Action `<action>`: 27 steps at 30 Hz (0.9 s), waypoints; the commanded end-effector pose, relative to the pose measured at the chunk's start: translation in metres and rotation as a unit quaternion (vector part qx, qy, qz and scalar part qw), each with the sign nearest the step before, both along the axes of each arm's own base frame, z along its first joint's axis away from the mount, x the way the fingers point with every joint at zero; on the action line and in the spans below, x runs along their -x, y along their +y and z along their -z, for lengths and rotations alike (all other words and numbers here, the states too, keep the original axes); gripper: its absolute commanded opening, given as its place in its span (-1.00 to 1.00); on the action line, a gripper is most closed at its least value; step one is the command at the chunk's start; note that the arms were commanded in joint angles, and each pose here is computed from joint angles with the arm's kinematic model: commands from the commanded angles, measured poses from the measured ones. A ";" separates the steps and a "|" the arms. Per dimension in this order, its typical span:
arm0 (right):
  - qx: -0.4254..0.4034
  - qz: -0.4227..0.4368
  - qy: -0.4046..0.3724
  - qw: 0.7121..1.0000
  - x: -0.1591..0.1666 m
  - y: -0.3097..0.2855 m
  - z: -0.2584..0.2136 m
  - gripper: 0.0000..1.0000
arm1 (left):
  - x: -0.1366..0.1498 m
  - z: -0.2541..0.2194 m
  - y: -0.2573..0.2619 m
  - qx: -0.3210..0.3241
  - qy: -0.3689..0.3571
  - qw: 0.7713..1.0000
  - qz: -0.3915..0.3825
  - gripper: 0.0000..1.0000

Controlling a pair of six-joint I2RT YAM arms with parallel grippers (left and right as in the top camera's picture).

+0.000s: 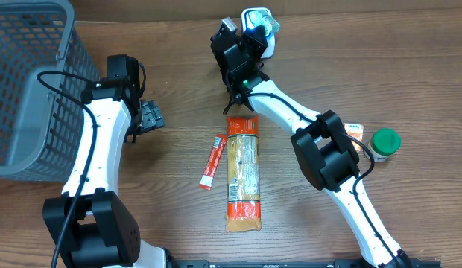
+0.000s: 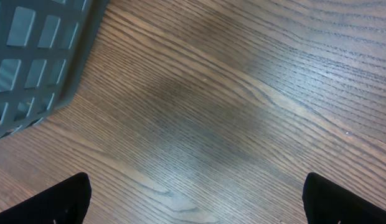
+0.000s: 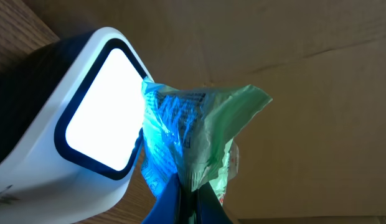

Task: Scan the item barcode
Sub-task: 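Carry the wipes pack right and set it beside the Kleenex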

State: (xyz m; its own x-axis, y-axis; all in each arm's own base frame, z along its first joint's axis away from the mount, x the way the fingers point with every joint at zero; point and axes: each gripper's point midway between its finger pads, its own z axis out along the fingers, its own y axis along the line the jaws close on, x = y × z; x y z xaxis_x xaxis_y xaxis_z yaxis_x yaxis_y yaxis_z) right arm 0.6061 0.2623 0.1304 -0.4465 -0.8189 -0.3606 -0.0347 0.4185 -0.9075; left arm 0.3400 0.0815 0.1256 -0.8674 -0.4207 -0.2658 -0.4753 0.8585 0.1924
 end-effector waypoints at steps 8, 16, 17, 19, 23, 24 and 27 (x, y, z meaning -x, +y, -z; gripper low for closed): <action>-0.097 0.030 -0.100 0.990 0.010 -0.004 -0.082 -0.93 | -0.004 -0.013 0.001 -0.007 -0.015 1.000 0.012 1.00; -0.171 0.011 -0.116 0.978 0.051 -0.027 -0.202 -0.93 | -0.004 -0.013 0.001 -0.007 -0.015 1.000 0.012 1.00; -0.188 -0.007 -0.091 0.978 0.059 -0.026 -0.206 -0.93 | -0.004 -0.013 0.001 -0.007 -0.015 1.000 0.012 1.00; -0.229 -0.046 -0.026 0.972 0.079 -0.025 -0.206 -0.94 | -0.004 -0.013 0.001 -0.007 -0.015 1.000 0.012 1.00; -0.310 -0.109 0.146 0.933 0.131 -0.022 -0.182 -0.93 | -0.004 -0.013 0.001 -0.007 -0.015 1.000 0.012 1.00; -0.323 -0.117 0.201 0.917 0.147 -0.024 -0.170 -0.93 | -0.004 -0.013 0.001 -0.007 -0.015 1.000 0.012 1.00; -0.342 -0.093 0.350 0.867 0.195 -0.046 -0.129 -0.93 | -0.004 -0.013 0.001 -0.007 -0.015 1.000 0.012 1.00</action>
